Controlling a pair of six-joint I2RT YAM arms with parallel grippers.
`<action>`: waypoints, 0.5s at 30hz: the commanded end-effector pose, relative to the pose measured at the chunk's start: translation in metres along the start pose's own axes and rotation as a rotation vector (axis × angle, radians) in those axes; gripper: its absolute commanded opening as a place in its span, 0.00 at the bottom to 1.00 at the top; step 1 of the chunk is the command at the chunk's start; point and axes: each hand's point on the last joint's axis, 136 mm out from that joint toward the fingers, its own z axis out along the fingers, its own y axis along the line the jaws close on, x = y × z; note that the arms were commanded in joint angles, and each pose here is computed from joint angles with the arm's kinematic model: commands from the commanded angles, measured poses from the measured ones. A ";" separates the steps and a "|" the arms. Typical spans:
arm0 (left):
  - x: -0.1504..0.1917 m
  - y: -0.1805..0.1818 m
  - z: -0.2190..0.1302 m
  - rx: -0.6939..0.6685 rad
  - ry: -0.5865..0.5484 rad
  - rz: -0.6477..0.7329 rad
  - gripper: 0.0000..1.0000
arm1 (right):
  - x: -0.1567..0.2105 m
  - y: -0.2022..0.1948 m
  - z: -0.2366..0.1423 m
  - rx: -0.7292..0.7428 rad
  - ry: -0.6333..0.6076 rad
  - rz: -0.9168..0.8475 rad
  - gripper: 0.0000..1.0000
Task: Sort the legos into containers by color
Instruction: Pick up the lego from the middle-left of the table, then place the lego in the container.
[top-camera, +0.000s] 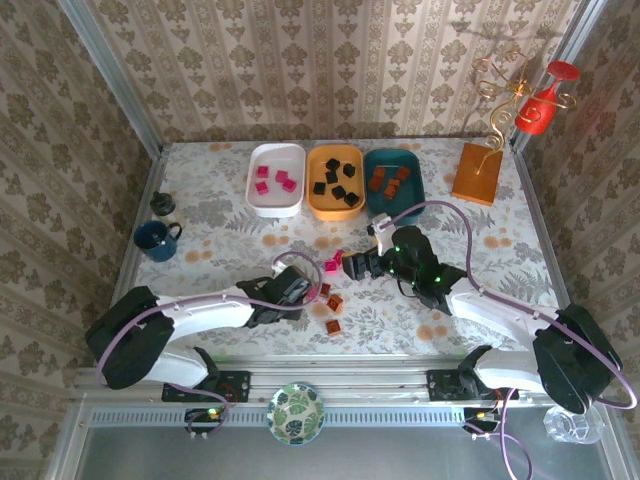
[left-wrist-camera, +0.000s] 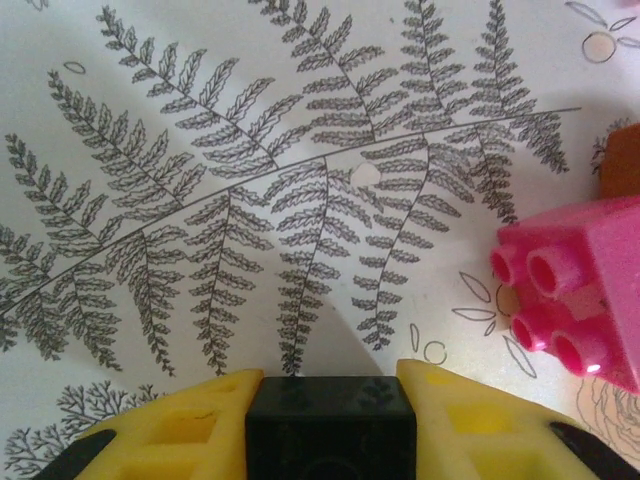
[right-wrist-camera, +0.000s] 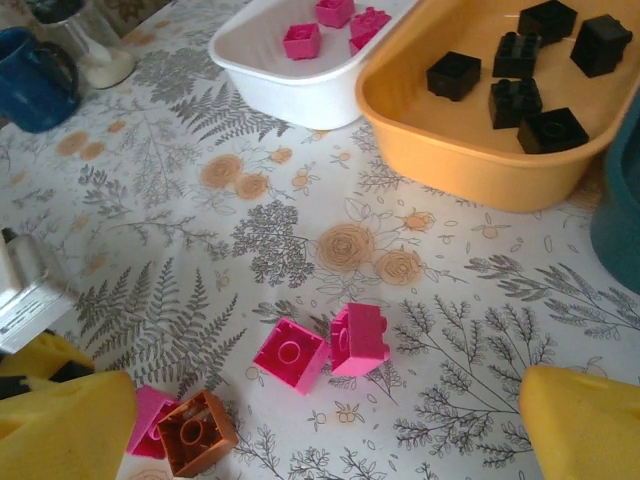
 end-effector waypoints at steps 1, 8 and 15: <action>-0.036 -0.007 -0.003 0.031 -0.130 -0.049 0.30 | -0.007 0.019 -0.005 -0.096 -0.041 -0.043 0.99; -0.126 -0.007 -0.031 0.146 -0.315 -0.109 0.29 | -0.008 0.036 -0.006 -0.190 -0.053 -0.056 0.99; -0.217 -0.023 -0.028 0.172 -0.417 -0.044 0.29 | -0.015 0.011 -0.012 -0.042 -0.091 -0.021 1.00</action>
